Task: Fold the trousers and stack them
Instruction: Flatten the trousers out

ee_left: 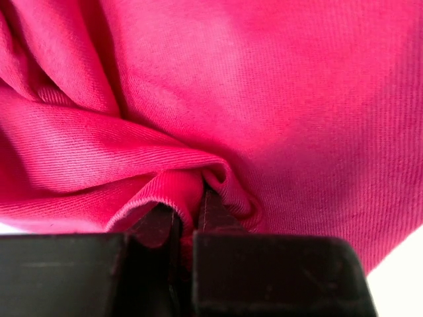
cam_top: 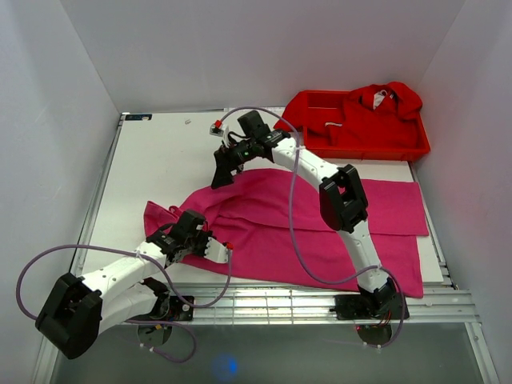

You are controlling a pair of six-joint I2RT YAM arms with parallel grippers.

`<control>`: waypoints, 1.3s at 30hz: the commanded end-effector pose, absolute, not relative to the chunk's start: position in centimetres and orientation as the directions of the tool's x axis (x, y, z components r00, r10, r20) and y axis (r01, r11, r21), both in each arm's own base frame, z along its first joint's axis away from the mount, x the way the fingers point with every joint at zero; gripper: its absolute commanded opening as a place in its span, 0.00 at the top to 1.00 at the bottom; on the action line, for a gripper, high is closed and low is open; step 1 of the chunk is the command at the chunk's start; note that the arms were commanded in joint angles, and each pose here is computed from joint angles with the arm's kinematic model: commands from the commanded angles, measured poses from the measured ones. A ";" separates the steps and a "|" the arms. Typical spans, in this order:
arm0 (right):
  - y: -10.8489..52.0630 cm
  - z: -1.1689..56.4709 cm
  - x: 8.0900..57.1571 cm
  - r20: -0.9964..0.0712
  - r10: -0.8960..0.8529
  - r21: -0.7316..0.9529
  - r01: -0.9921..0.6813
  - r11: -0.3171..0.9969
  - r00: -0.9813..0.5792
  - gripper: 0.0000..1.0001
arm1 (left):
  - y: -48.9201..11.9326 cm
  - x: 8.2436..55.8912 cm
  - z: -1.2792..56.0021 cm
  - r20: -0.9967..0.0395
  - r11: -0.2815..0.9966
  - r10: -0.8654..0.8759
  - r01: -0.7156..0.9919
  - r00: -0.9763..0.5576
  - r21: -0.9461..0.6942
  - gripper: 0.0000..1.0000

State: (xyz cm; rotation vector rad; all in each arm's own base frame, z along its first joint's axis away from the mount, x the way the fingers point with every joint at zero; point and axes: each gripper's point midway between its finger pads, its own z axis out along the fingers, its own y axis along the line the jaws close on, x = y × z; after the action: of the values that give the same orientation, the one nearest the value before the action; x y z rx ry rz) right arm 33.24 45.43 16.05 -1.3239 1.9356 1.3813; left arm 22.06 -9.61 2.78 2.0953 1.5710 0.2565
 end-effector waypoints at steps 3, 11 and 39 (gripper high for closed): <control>49.8 15.5 33.6 -0.789 -0.382 0.524 -0.852 -0.010 -0.481 0.02 | -8.2 20.5 0.5 -0.015 -0.369 0.905 0.803 0.425 0.468 0.90; 50.9 10.0 32.3 -0.744 -0.456 0.544 -0.839 0.011 -0.489 0.07 | -8.2 20.3 0.5 -0.016 -0.375 0.901 0.797 0.434 0.473 0.89; 45.3 20.2 30.1 -0.904 -0.284 0.355 -0.932 -0.074 -0.321 0.92 | -6.4 27.5 20.4 -0.771 0.702 0.437 0.712 -0.463 -0.030 0.15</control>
State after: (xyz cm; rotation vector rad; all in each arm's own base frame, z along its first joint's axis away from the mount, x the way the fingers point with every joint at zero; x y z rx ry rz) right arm 29.70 45.49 15.95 -1.3320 1.7635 1.4302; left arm 30.18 -4.22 19.34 1.0144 2.0618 -0.0689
